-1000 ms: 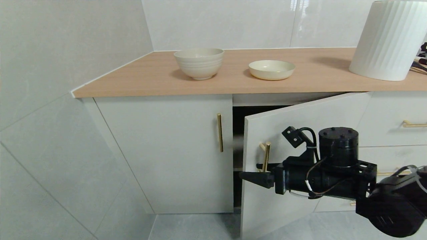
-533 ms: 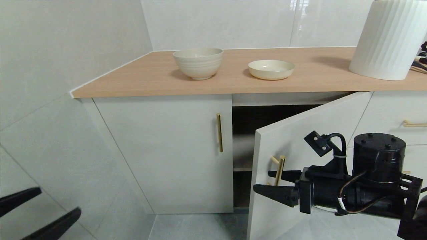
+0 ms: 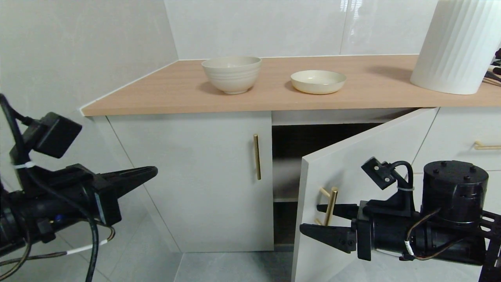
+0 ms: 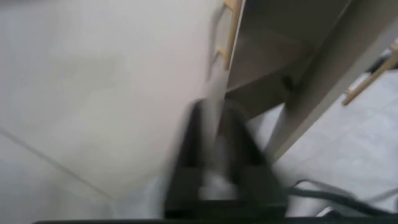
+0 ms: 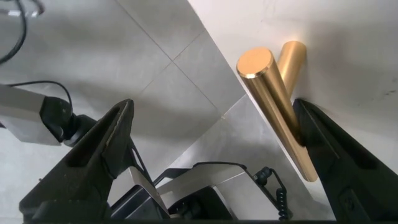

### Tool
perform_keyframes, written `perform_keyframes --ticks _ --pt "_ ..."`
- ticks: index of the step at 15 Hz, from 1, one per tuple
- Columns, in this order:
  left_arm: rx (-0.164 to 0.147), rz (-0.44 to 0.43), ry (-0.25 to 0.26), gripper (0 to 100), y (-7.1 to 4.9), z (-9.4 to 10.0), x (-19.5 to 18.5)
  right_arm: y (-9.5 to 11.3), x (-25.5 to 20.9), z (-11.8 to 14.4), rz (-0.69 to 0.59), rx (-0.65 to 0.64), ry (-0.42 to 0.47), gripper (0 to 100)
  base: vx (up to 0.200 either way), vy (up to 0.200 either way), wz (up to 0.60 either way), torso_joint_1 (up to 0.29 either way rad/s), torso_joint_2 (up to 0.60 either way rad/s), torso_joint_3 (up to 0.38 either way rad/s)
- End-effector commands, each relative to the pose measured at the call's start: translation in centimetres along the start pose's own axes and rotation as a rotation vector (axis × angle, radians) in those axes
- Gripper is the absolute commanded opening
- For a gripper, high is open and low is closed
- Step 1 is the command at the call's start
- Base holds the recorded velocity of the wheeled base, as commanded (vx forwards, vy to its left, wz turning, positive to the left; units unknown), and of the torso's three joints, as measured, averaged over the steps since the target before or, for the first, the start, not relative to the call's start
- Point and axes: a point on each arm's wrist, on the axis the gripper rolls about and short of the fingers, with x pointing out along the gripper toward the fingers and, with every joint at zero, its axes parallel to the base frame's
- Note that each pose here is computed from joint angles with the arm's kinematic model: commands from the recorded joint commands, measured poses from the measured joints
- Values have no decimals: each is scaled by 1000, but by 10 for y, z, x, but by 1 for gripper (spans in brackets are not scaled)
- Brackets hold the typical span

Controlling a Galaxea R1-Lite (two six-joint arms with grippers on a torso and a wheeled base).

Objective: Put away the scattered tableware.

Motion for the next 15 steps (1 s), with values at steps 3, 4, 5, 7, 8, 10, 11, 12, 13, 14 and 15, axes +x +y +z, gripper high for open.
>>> perform_keyframes --ticks 3,4,5,7,8,10,11,12,13,14,15 --pt "-111 -119 18 0 -15 2 44 3 -4 0 11 -2 -2 100 0 0 0 0 0 0" --pt "-132 -176 64 0 -27 -5 56 3 -5 -1 10 -2 0 100 0 0 0 0 0 0" --pt "-133 -223 112 0 -37 -14 70 3 -5 -1 9 -2 1 100 0 0 0 0 0 0" --pt "-118 -308 145 0 -53 -35 109 3 -5 -3 9 1 8 100 0 0 0 0 0 0" --pt "-111 -328 133 0 -58 -39 119 2 -5 -3 8 2 9 100 0 0 0 0 0 0" --pt "-85 -396 67 0 -78 -58 157 2 -5 -5 6 4 14 100 0 0 0 0 0 0" --pt "-85 -416 73 0 -85 -65 165 2 -5 -5 6 4 16 100 0 0 0 0 0 0" --pt "-97 -434 77 0 -92 -66 170 2 -5 -5 5 5 17 100 0 0 0 0 0 0" --pt "-116 -449 66 0 -97 -62 175 2 -5 -5 5 5 17 100 0 0 0 0 0 0" --pt "-120 -457 58 0 -99 -59 177 1 -5 -5 4 5 16 100 0 0 0 0 0 0" --pt "-117 -467 41 0 -103 -54 184 2 -5 -5 4 4 15 100 0 0 0 0 0 0"
